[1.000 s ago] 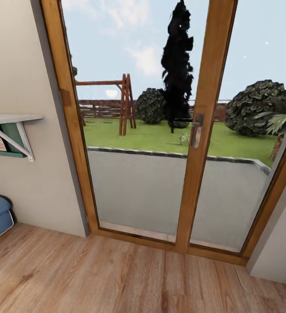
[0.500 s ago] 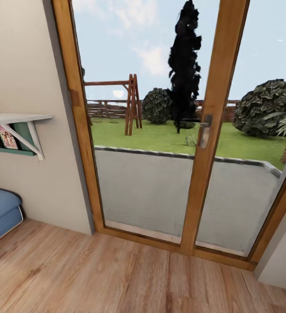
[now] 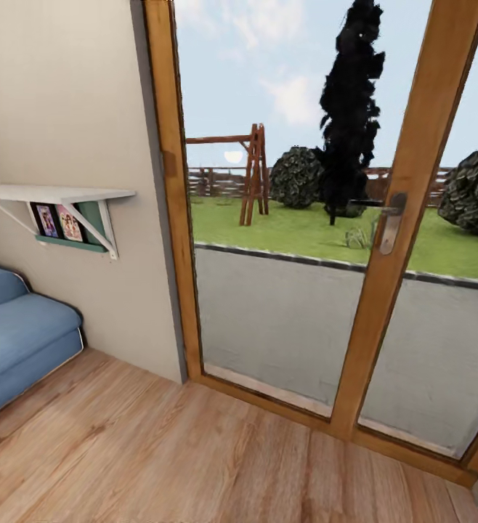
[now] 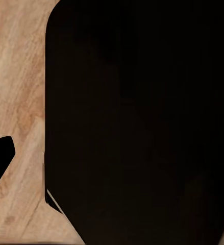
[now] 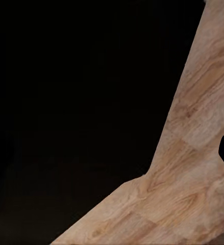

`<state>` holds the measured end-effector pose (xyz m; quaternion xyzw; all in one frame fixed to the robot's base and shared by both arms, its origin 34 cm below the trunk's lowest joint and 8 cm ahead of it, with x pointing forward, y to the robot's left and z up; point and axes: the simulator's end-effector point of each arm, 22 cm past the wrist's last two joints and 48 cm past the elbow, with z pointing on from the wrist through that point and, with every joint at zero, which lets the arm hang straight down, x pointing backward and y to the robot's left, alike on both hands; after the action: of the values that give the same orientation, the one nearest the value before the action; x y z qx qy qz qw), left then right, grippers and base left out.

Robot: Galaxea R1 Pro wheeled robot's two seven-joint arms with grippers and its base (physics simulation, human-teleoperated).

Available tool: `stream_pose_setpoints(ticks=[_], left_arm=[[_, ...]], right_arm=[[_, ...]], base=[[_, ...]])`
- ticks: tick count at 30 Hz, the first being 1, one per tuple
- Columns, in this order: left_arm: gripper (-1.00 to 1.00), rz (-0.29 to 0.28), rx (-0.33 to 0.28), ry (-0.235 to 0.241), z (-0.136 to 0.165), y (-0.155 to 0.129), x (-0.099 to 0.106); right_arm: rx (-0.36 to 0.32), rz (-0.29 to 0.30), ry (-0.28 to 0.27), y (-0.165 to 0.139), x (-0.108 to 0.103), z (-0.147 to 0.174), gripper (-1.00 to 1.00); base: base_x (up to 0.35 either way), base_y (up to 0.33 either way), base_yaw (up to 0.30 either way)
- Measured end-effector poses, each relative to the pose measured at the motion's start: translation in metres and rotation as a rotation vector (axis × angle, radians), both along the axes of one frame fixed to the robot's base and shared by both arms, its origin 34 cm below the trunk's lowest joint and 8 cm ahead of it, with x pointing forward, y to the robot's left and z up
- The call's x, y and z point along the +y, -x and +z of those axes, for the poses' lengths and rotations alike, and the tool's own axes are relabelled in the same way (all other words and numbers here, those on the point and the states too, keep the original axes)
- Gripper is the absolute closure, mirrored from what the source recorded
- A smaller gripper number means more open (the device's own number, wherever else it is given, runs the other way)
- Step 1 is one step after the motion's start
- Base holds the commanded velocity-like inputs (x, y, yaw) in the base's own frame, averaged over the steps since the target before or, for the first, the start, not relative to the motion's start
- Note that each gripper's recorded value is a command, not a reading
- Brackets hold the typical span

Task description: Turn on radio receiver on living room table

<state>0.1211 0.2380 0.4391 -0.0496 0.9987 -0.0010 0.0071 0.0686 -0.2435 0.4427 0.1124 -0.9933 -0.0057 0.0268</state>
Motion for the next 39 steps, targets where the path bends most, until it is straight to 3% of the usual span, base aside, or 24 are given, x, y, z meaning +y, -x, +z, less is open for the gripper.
stream_pose_setpoints(ticks=[39], left_arm=[[-1.00, 0.002, 0.000, 0.000, 0.0000, 0.0000, 0.0001]], right_arm=[[-0.001, 0.011, -0.002, -0.0001, 0.0010, 0.0000, -1.00]], base=[[0.000, 0.000, 0.300]])
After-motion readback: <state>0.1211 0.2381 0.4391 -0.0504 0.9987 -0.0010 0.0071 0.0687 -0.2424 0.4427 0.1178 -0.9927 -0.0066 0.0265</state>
